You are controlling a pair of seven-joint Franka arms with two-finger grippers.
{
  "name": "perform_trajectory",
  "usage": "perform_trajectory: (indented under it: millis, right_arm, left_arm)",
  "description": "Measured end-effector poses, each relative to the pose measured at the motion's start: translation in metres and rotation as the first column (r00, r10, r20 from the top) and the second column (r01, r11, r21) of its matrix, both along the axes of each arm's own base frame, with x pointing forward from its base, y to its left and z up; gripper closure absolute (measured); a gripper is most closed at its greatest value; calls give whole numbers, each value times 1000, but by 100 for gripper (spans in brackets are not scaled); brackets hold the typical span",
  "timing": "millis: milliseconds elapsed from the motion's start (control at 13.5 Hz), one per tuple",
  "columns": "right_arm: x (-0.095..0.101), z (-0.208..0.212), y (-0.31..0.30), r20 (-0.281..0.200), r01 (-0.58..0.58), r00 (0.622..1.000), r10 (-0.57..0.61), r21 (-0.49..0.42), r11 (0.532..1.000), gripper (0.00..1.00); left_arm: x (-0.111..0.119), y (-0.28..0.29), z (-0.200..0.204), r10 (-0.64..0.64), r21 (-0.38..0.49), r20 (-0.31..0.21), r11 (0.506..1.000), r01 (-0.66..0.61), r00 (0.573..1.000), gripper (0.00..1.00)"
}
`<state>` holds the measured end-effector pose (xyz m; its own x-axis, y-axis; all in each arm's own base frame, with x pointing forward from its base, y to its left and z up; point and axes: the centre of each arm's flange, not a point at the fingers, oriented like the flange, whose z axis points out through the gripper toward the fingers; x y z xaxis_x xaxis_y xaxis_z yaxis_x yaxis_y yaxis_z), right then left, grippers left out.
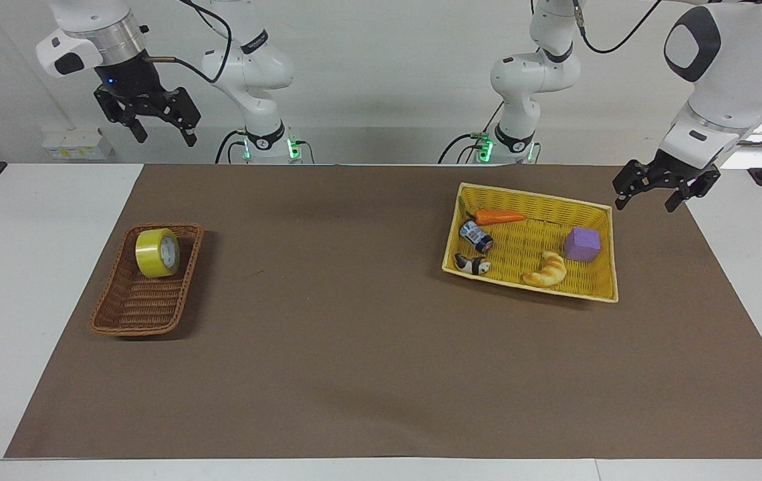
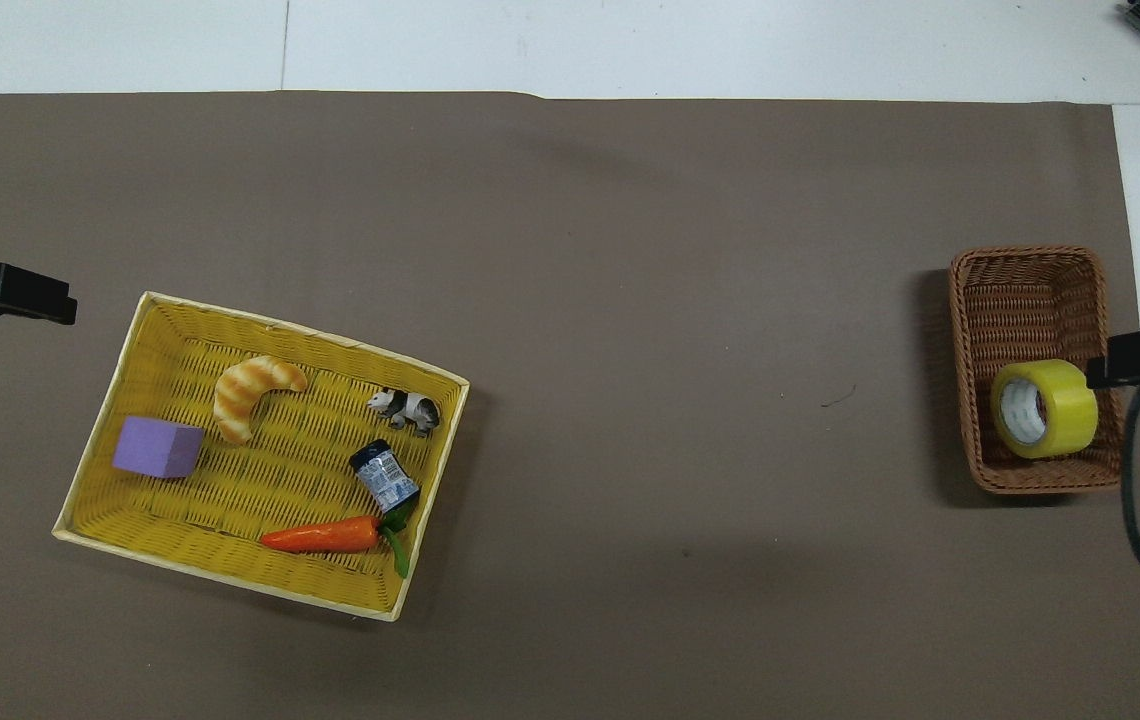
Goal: Move tape to another basket
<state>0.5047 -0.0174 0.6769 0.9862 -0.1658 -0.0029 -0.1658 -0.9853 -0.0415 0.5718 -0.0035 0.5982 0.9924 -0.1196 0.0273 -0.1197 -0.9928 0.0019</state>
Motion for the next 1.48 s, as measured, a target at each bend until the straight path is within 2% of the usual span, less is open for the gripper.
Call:
perform_trajectory:
  millis: [591,813,1109,1478]
  right_arm:
    - [-6,8,0,-9,-31,999,31,0,1000,0]
    - [-7,6,-2,-28,-28,999,28,-1,1000,0]
    - [-3,10,-3,1,-6,1000,6,-2,1000,0]
    - [-3,10,-3,3,-3,1000,3,-2,1000,0]
  left_arm:
    - [0,0,0,0,0,-1,1000,0,1000,0]
    - [0,0,0,0,0,-1,1000,0,1000,0]
    - [0,0,0,0,0,-2,1000,0,1000,0]
    - [0,0,0,0,0,-2,1000,0,1000,0]
